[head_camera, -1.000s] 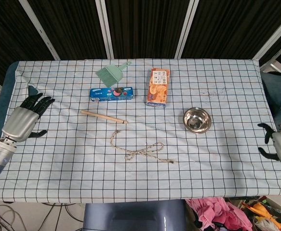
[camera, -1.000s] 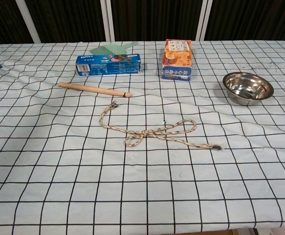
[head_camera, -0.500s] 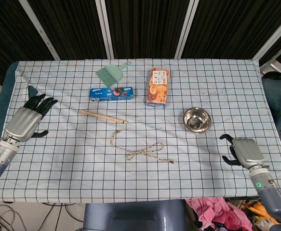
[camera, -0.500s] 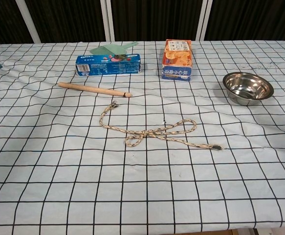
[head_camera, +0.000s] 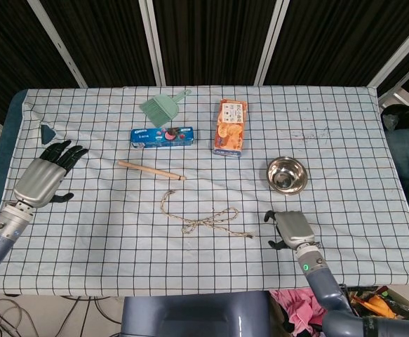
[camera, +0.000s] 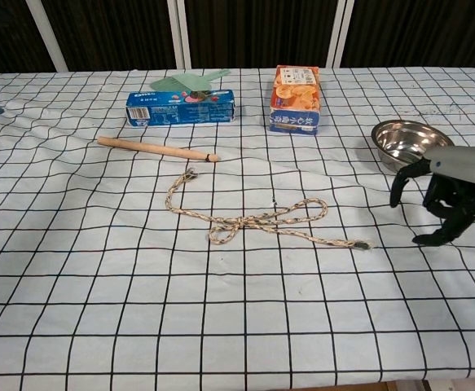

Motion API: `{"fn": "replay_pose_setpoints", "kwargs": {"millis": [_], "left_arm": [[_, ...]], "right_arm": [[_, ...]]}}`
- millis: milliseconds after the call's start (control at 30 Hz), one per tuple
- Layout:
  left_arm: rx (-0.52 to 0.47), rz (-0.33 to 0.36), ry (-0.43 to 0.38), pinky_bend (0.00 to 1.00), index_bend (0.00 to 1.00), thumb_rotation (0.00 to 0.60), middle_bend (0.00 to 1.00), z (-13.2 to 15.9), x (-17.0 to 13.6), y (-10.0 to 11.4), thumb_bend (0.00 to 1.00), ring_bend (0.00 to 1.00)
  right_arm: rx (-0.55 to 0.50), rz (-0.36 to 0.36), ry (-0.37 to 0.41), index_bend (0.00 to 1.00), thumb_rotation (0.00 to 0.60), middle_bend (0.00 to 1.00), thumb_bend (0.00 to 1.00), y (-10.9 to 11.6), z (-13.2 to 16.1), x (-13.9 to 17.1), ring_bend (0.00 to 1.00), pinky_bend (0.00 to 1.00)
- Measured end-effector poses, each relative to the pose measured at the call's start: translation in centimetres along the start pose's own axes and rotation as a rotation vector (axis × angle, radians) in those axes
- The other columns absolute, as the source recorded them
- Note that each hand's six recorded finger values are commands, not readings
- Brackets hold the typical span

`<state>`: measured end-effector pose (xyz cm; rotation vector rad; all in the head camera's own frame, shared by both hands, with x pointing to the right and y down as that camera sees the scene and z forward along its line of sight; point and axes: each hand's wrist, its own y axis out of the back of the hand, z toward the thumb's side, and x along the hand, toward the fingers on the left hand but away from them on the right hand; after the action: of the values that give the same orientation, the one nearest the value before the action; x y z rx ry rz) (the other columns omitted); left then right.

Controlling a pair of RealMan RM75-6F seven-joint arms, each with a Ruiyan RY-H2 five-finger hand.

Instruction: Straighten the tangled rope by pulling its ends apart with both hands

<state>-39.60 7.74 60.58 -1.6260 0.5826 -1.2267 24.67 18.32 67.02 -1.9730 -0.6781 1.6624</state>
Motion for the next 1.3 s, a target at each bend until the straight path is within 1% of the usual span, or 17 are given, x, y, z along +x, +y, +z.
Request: {"fn": "replay_pose_setpoints", "kwargs": {"millis": [100, 233, 400, 533, 700, 1067, 1300], "left_arm": [[0.001, -0.005, 0.001, 0.13, 0.09, 0.6, 0.11, 0.0, 0.0, -0.2, 0.07, 0.03], [0.0, -0.006, 0.001, 0.13, 0.09, 0.6, 0.11, 0.0, 0.1, -0.4, 0.07, 0.03], [0.001, -0.005, -0.004, 0.13, 0.09, 0.6, 0.11, 0.1, 0.1, -0.4, 0.07, 0.03], [0.002, -0.003, -0.007, 0.13, 0.09, 0.6, 0.11, 0.2, 0.1, -0.4, 0.07, 0.03], [0.008, -0.007, -0.007, 0.13, 0.09, 0.6, 0.11, 0.2, 0.0, -0.5, 0.07, 0.03], [0.015, -0.013, -0.005, 0.13, 0.09, 0.6, 0.11, 0.0, 0.1, -0.6, 0.07, 0.03], [0.016, -0.021, -0.009, 0.13, 0.09, 0.6, 0.11, 0.2, 0.4, -0.9, 0.07, 0.03]], "right_arm": [[-0.005, -0.003, -0.007, 0.39, 0.6, 0.87, 0.13, -0.5, 1.2, -0.3, 0.92, 0.99], [-0.029, 0.014, -0.016, 0.41, 0.6, 0.88, 0.13, -1.3, 2.6, -0.5, 0.93, 1.0], [-0.084, 0.02, -0.021, 0.43, 0.6, 0.88, 0.22, -1.6, 3.8, -0.9, 0.94, 1.0], [-0.082, 0.009, -0.033, 0.45, 0.6, 0.89, 0.24, -2.0, 4.1, -1.5, 0.94, 1.0], [-0.082, 0.001, -0.048, 0.47, 0.6, 0.89, 0.3, -2.6, 4.5, -1.9, 0.94, 1.0], [-0.097, 0.0, -0.076, 0.5, 0.6, 0.89, 0.3, -3.9, 4.9, -2.5, 0.94, 1.0], [-0.083, 0.001, -0.084, 0.53, 0.6, 0.89, 0.27, -4.4, 5.2, -2.9, 0.94, 1.0]]}}
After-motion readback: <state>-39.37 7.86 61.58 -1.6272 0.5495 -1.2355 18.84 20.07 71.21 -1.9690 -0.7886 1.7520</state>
